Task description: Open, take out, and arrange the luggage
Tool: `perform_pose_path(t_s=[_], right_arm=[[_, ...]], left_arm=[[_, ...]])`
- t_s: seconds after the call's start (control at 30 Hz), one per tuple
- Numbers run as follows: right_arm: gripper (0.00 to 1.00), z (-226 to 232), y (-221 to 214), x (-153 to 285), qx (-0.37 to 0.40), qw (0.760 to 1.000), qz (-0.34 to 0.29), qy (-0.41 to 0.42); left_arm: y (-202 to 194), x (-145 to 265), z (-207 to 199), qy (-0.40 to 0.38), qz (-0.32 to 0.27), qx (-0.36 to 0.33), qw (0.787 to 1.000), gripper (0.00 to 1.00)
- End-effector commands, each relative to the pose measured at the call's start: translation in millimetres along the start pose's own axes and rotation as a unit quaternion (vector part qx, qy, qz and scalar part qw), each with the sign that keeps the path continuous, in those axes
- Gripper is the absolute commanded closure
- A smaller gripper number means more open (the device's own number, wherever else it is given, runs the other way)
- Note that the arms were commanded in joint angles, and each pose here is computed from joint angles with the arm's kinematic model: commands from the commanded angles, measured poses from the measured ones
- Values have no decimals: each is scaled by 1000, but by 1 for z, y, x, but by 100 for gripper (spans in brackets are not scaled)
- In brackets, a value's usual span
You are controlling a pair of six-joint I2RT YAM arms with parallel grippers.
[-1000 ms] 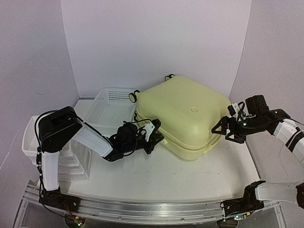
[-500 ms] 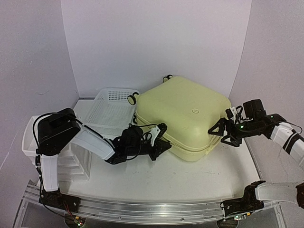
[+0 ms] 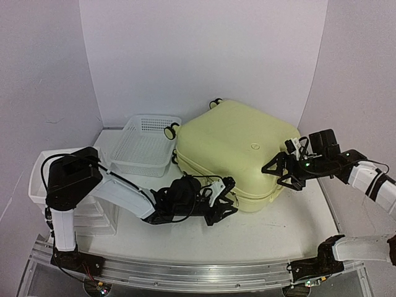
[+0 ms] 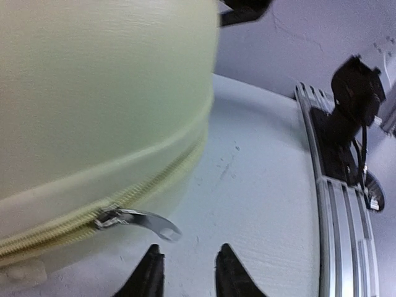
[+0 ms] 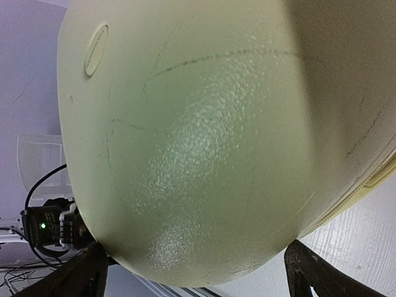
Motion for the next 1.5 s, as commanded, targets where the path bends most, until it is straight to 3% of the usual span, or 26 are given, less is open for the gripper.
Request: perform_pose_path(t_s=[0.0, 0.1, 0.27, 0.4, 0.53, 0.7, 0.9, 1.2, 1.47], right_arm=[[2, -4, 1, 5, 28, 999, -6, -39], [2, -2, -9, 11, 49, 996, 13, -71], [2, 18, -30, 14, 90, 991, 37, -97], [2, 39, -47, 1, 125, 984, 45, -119], [2, 57, -55, -28, 152, 974, 24, -165], [7, 66, -50, -58, 157, 959, -48, -231], [12, 59, -42, -81, 114, 945, -126, -280], [39, 42, -41, -101, 42, 917, -202, -341], [45, 35, -43, -104, -1, 886, -243, -394]], left_arm=[[36, 37, -23, 13, 5, -26, 1000, 56], [52, 67, -2, 64, 26, 11, 998, 37], [85, 119, 20, 50, 0, 94, 994, 26], [119, 152, 63, 98, -42, 190, 976, 25], [142, 176, 120, 133, -83, 344, 926, 27], [168, 179, 157, 145, -118, 408, 894, 29], [173, 185, 179, 206, -145, 405, 879, 29], [154, 196, 186, 255, -132, 369, 884, 30], [146, 210, 180, 276, -126, 339, 891, 29]])
Point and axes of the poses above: each gripper's point midway between its finger pads, its own x axis back along the fingers, its own z axis along the line the jaws close on, y = z × x, the point moved 2 cm from there along x, back along the fingers, and after that the axes turned 7 degrees about x, right-handed, at the moved point
